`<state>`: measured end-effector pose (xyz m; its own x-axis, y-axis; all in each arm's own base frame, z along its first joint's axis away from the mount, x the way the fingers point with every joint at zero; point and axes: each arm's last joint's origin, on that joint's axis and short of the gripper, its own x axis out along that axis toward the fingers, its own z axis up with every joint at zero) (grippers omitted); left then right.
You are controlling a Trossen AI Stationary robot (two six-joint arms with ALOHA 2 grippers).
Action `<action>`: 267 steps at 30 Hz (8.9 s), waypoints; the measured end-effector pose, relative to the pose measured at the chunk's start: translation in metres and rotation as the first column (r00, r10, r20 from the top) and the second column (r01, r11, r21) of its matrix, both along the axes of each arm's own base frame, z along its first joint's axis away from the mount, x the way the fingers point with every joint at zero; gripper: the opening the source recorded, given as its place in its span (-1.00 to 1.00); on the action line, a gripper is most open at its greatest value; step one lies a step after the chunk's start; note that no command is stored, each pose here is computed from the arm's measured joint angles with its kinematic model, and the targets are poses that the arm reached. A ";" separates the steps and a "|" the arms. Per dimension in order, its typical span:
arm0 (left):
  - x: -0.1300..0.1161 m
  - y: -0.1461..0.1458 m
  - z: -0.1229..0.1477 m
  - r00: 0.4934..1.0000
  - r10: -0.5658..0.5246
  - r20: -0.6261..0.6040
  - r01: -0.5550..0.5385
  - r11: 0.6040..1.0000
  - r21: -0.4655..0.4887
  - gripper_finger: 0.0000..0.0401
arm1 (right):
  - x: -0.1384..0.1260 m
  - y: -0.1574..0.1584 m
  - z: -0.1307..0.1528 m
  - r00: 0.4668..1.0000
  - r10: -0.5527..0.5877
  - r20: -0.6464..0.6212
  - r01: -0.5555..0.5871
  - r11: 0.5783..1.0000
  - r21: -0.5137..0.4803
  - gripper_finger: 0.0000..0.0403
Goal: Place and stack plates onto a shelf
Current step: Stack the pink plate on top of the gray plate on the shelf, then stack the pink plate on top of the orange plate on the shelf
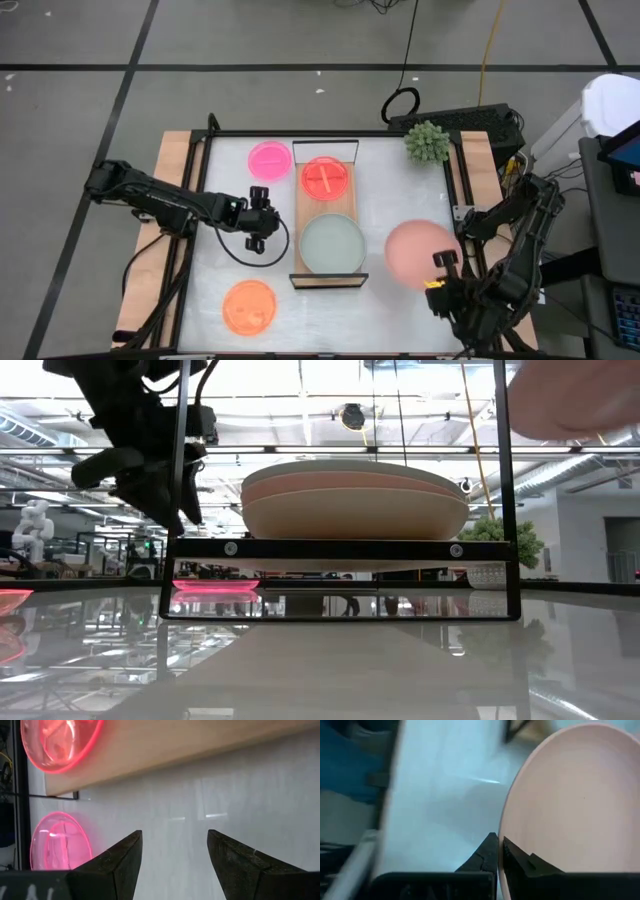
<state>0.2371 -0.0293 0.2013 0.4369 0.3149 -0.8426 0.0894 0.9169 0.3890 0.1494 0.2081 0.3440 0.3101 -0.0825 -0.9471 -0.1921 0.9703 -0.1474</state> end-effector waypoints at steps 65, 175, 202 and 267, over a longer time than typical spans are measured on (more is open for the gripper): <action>0.009 0.081 -0.002 0.961 0.231 0.153 -0.234 0.972 0.002 0.14 | 0.141 -0.113 -0.116 0.718 0.653 0.242 -0.599 0.756 -0.264 -0.86; -0.040 0.051 -0.010 0.997 -0.039 0.070 0.012 0.937 0.348 -0.96 | 0.102 -0.127 -0.041 0.717 0.402 0.570 -0.326 0.916 -0.235 -0.63; -0.033 0.006 0.009 0.850 -0.527 -0.018 0.446 0.700 0.559 -0.96 | 0.157 -0.145 -0.066 0.705 0.413 0.577 -0.174 0.889 -0.424 -0.63; -0.019 0.019 0.018 0.555 -0.828 0.086 0.670 0.506 0.544 -0.96 | 0.173 -0.173 -0.088 0.676 0.727 0.118 -0.401 0.497 -0.769 -0.72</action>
